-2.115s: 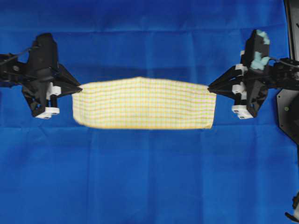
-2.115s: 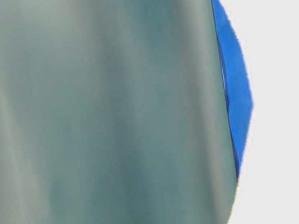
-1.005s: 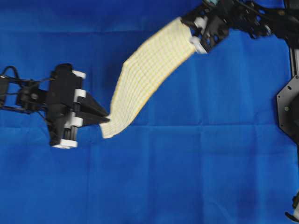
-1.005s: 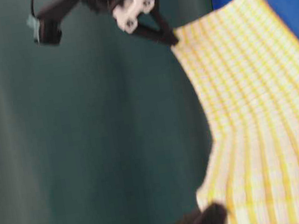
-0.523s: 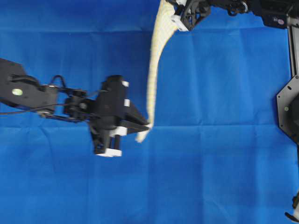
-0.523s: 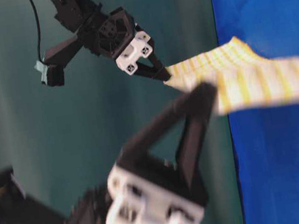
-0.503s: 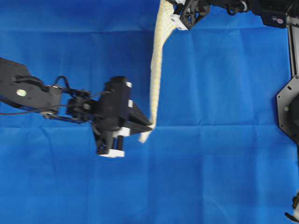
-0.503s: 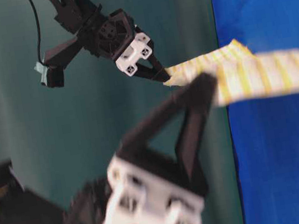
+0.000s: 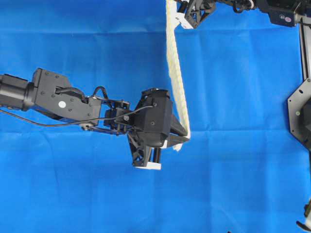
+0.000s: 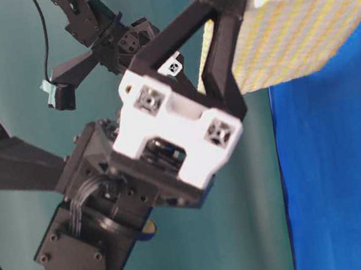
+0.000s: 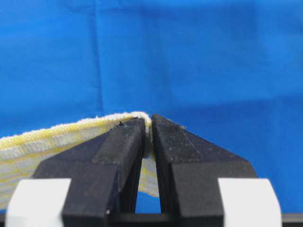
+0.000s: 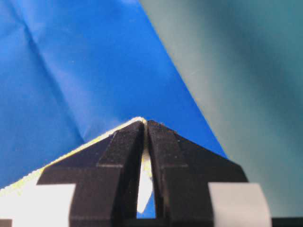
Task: Fold the yellow towel.
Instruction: 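Lift the strip and rotate it vertical, right gripper moving to top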
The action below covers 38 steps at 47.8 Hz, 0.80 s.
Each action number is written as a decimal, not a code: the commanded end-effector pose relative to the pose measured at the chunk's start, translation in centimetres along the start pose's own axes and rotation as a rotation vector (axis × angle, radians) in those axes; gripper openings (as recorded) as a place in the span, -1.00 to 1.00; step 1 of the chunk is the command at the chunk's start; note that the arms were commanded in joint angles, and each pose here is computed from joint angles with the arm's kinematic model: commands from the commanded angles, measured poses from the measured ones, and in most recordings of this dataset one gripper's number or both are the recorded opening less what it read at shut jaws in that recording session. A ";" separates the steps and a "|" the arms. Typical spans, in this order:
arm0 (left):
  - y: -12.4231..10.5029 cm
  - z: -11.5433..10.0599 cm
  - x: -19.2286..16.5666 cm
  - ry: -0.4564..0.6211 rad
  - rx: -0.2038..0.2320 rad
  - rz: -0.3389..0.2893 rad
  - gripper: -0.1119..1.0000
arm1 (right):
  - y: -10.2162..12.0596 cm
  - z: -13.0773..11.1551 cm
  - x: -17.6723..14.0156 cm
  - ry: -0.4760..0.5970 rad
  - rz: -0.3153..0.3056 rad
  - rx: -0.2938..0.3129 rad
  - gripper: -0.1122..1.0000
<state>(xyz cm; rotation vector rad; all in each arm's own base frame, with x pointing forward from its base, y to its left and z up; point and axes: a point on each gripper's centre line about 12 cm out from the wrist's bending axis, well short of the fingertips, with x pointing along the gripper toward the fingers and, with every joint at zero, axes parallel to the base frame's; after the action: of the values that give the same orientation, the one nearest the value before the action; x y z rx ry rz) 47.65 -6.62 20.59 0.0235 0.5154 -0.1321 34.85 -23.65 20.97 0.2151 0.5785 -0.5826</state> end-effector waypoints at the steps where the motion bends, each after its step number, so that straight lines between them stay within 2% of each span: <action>1: -1.1 1.9 -0.6 -0.050 0.015 -0.021 -0.70 | -0.9 1.6 -0.5 -0.048 -0.019 0.008 -0.73; 18: -1.4 1.9 -0.5 -0.049 0.020 -0.026 -0.70 | -1.2 1.3 -0.9 -0.042 -0.025 0.018 -0.73; 38: -1.5 2.1 1.3 -0.057 0.027 -0.026 -0.70 | -1.8 -0.6 -3.9 -0.038 -0.039 0.034 -0.73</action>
<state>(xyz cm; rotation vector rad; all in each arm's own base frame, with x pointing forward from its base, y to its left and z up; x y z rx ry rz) 49.03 -7.05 19.98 0.0291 0.5135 -0.1378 31.55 -22.77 21.05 0.2364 0.5853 -0.6129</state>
